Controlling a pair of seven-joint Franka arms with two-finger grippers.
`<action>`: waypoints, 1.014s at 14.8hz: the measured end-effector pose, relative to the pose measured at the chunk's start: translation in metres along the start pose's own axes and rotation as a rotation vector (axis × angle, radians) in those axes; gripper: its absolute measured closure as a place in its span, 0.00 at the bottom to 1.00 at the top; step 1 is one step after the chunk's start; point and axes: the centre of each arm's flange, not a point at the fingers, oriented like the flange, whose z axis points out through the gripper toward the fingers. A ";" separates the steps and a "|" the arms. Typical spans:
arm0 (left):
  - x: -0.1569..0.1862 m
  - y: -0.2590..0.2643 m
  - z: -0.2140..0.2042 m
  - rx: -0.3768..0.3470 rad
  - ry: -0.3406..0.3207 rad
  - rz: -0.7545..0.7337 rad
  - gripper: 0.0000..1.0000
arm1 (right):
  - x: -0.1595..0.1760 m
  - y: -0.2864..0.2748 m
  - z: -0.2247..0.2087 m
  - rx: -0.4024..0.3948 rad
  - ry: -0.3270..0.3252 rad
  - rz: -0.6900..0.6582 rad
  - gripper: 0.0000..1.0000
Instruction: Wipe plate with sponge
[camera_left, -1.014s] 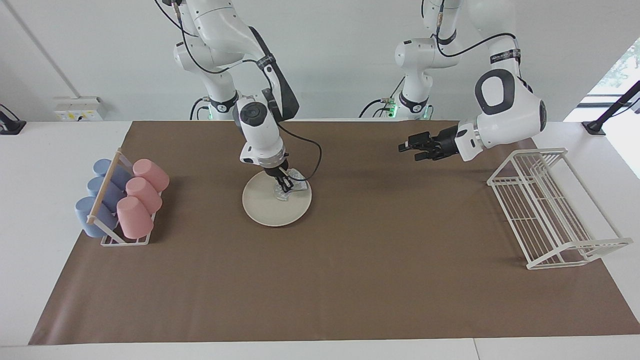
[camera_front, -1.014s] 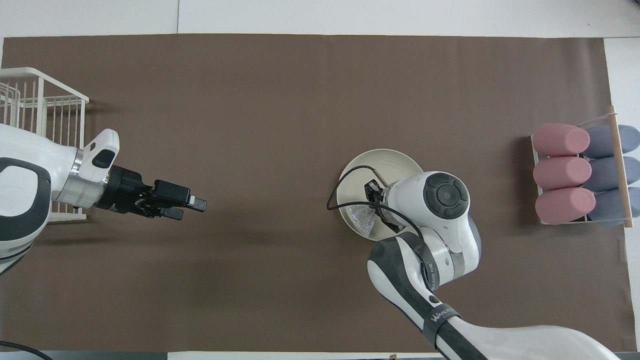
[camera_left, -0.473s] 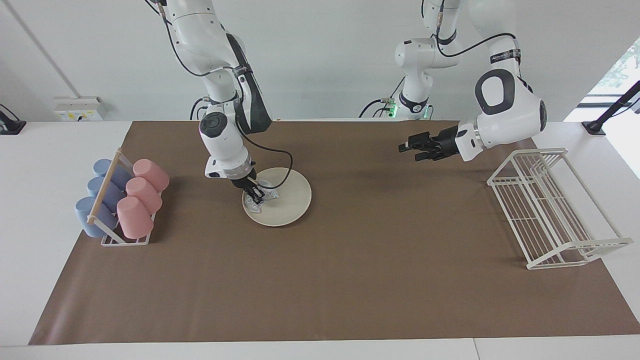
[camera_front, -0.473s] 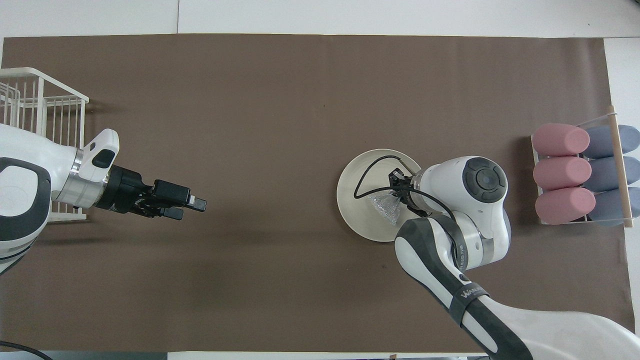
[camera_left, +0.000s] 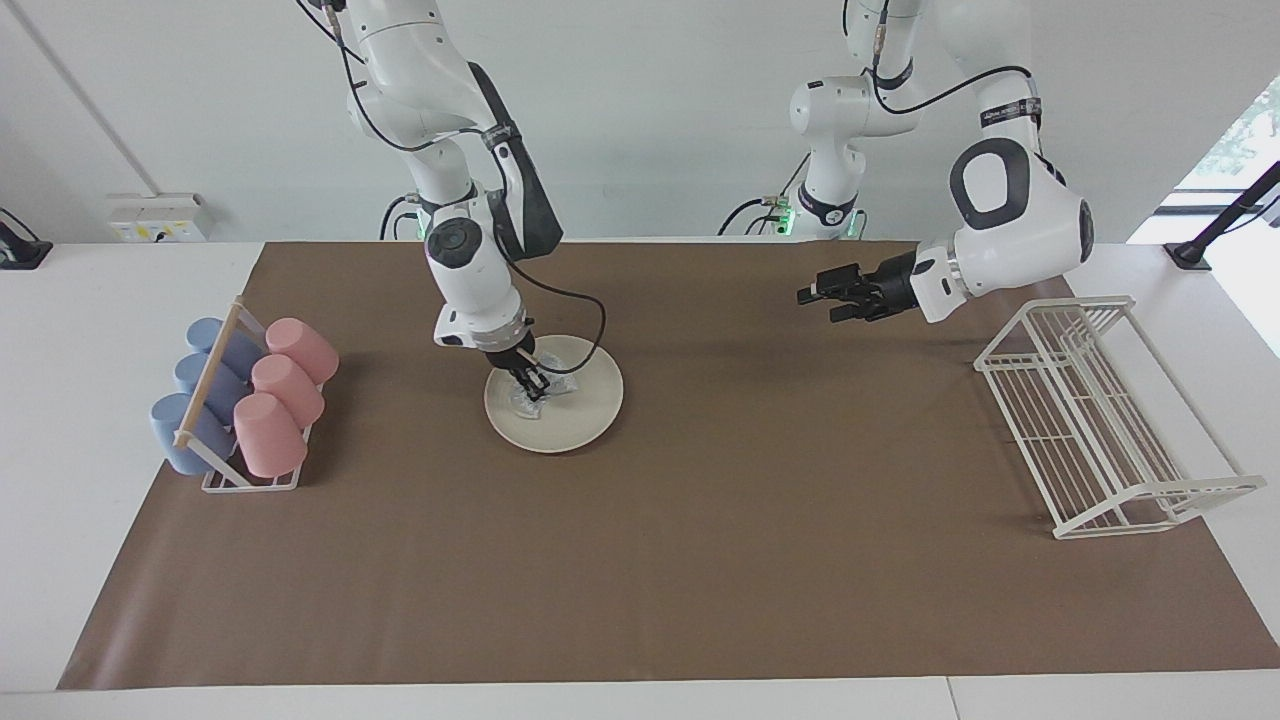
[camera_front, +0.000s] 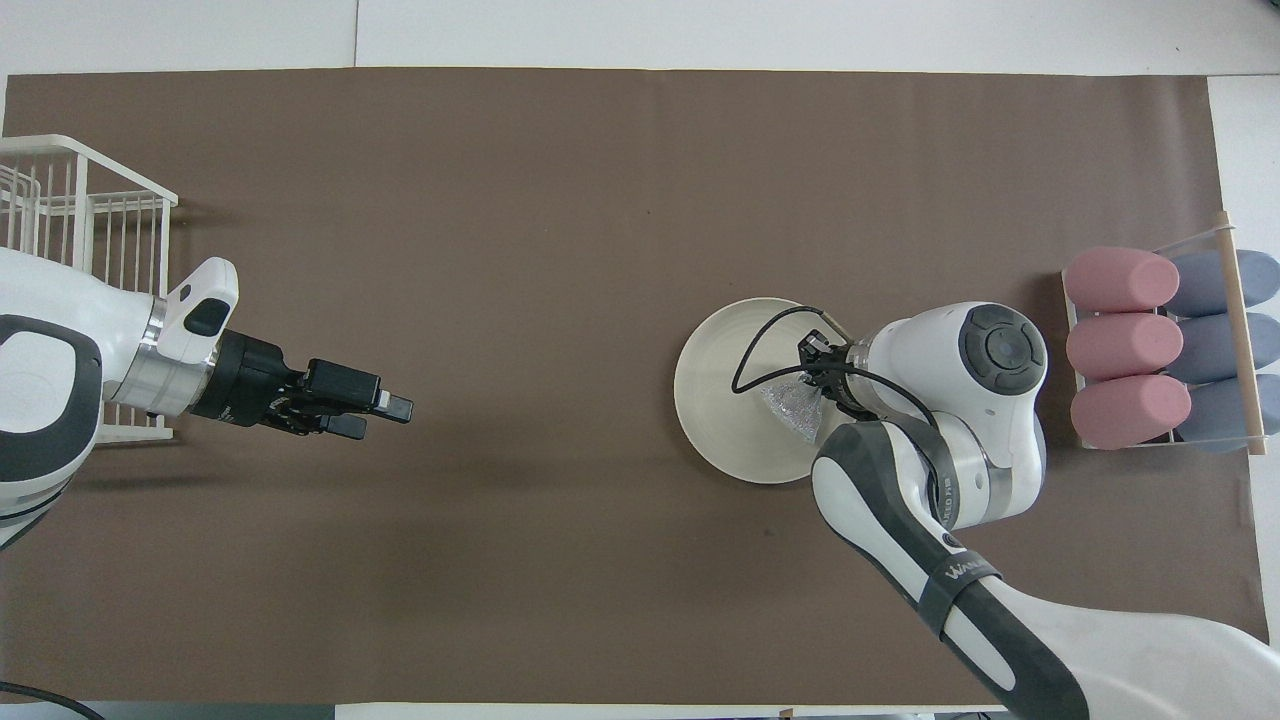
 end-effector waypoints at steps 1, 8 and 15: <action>0.000 0.000 0.000 0.000 0.002 0.000 0.00 | -0.023 -0.005 0.003 -0.004 -0.004 0.021 0.90; 0.000 -0.002 -0.001 0.028 0.001 0.004 0.00 | -0.055 -0.014 0.002 0.011 -0.005 0.132 0.90; 0.002 0.000 -0.001 0.003 0.014 0.003 0.00 | -0.115 -0.076 -0.092 0.004 -0.048 0.371 0.90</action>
